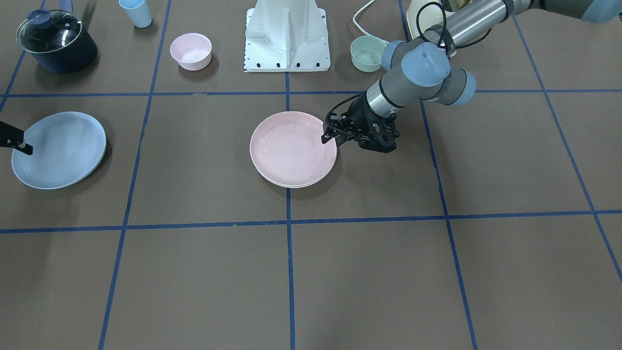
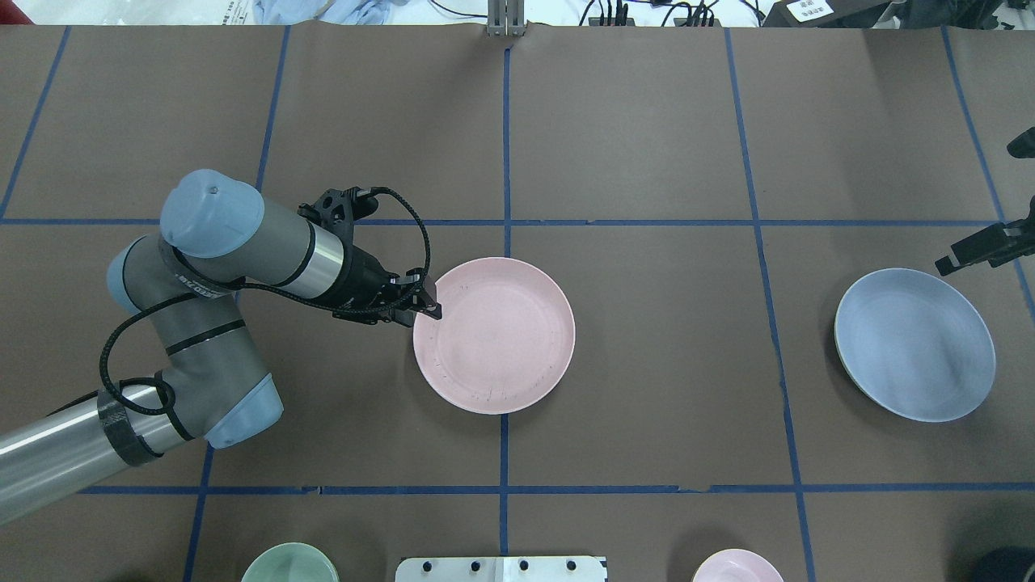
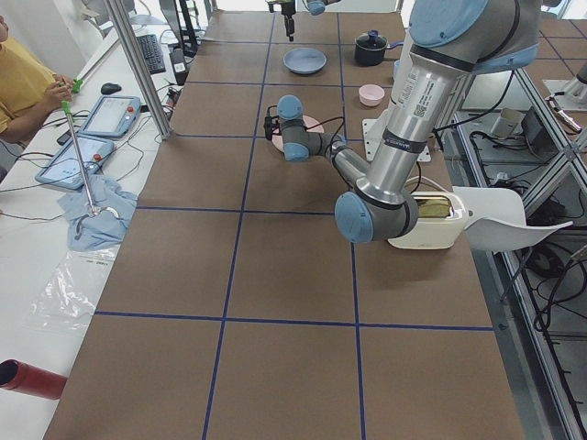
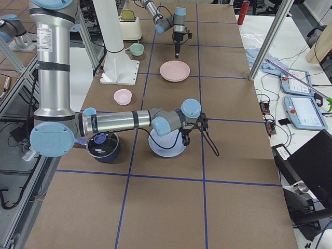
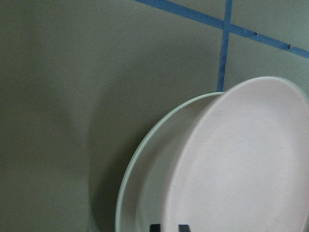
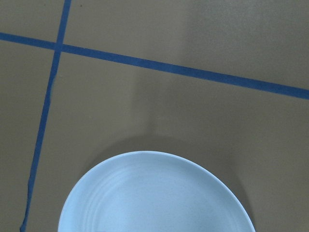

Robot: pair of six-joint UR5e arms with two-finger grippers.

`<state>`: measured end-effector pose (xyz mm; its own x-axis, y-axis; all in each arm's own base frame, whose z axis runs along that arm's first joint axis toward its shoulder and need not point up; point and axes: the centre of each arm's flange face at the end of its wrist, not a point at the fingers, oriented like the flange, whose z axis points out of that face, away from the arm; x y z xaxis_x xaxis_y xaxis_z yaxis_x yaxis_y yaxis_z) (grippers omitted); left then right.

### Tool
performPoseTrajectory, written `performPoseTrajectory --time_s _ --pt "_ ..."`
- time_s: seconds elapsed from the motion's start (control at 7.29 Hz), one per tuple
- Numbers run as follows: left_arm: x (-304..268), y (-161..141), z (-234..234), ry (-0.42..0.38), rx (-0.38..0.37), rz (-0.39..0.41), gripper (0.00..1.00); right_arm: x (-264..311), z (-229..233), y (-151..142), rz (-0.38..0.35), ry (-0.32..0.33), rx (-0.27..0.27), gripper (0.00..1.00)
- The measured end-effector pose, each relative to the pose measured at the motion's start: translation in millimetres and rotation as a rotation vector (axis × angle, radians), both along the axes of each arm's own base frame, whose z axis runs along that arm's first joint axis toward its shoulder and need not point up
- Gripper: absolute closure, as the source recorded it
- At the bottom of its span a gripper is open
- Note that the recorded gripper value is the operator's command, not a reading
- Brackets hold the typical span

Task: Stack three plates with pink and blue
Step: 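Open the left gripper and lift it away while the right gripper reaches the blue plate, then grip the blue plate rim with the right gripper and carry it onto the pink plate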

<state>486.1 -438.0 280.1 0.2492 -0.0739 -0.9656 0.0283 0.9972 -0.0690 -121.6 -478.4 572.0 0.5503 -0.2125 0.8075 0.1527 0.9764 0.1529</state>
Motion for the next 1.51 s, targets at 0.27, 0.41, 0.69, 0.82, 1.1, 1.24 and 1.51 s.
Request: performPoseTrajectory --time_s 0.27,0.41,0.69,0.82,1.1,1.24,1.51 --pt "-37.3 -8.1 -12.2 0.024 0.020 -0.040 0.00 -8.0 9.6 8.0 -0.020 0.013 -0.013 0.00" --pt "-61.8 -13.4 -17.4 0.028 0.017 -0.054 0.00 -5.7 23.4 19.3 -0.023 0.029 -0.035 0.00" --pt "-89.0 -24.3 -25.2 0.030 0.010 -0.070 0.00 -3.1 50.0 33.3 -0.026 0.067 -0.073 0.01" --pt "-93.0 -26.4 -27.0 0.031 0.010 -0.074 0.00 -6.9 68.1 36.8 -0.034 0.090 -0.086 0.01" --pt "-95.8 -27.0 -29.8 0.035 0.012 -0.078 0.00 -17.5 89.9 41.8 -0.055 0.104 -0.077 0.10" --pt "-96.5 -27.2 -30.1 0.035 0.012 -0.079 0.00 -22.0 96.0 44.0 -0.066 0.107 -0.079 0.17" --pt "-98.4 -28.0 -30.6 0.036 0.013 -0.082 0.00 -24.5 107.3 46.6 -0.074 0.115 -0.095 0.98"
